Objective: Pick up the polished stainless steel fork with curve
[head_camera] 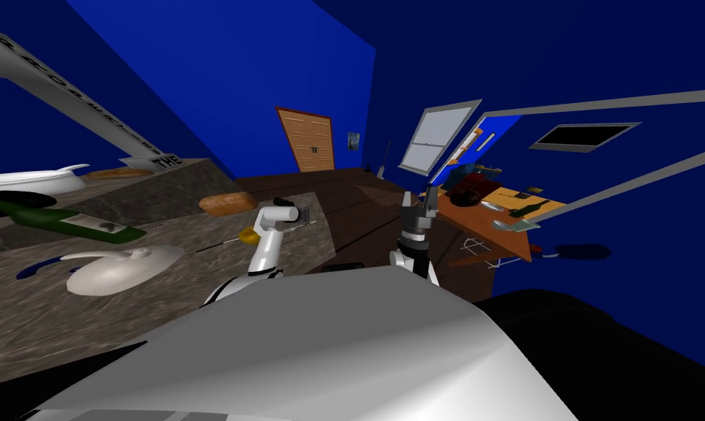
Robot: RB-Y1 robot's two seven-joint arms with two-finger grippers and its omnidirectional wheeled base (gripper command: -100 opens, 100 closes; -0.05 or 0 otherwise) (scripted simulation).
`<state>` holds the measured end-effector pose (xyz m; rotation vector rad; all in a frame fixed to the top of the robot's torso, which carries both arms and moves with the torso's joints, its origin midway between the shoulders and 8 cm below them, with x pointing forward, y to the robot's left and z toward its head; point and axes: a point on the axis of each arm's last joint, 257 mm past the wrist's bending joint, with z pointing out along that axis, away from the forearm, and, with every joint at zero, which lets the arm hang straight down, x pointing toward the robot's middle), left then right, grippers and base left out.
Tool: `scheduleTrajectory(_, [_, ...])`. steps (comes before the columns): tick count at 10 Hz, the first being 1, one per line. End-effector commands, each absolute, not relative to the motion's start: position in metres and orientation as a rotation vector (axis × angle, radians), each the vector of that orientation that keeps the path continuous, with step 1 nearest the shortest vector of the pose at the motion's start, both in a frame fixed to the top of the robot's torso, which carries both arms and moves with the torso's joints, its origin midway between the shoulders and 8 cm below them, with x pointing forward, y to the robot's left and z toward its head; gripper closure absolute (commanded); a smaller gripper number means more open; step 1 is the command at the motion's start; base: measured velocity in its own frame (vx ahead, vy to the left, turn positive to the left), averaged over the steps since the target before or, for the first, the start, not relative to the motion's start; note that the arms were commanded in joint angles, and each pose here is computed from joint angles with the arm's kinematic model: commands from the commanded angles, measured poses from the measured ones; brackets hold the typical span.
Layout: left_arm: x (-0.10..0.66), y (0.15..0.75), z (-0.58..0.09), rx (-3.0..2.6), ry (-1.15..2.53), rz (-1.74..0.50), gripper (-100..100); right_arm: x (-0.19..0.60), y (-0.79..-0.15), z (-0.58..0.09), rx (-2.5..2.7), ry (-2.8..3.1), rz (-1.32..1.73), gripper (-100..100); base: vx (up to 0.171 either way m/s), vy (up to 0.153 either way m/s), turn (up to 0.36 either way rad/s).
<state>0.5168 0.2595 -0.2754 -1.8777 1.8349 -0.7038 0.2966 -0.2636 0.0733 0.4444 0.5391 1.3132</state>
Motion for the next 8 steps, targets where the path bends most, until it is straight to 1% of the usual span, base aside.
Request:
scheduleTrajectory(1, [0.51, 0.266, -0.285, -1.925, 1.862, -0.643, -100, 0.297, -0.264, 0.073, 0.444, 0.539, 1.313, 0, 0.036, 0.008, 0.045])
scheduleTrajectory(8, [0.476, 0.287, -0.313, -2.08, 1.946, -0.423, -100, 0.297, -0.264, 0.073, 0.444, 0.539, 1.313, 0, 0.049, 0.014, 0.03])
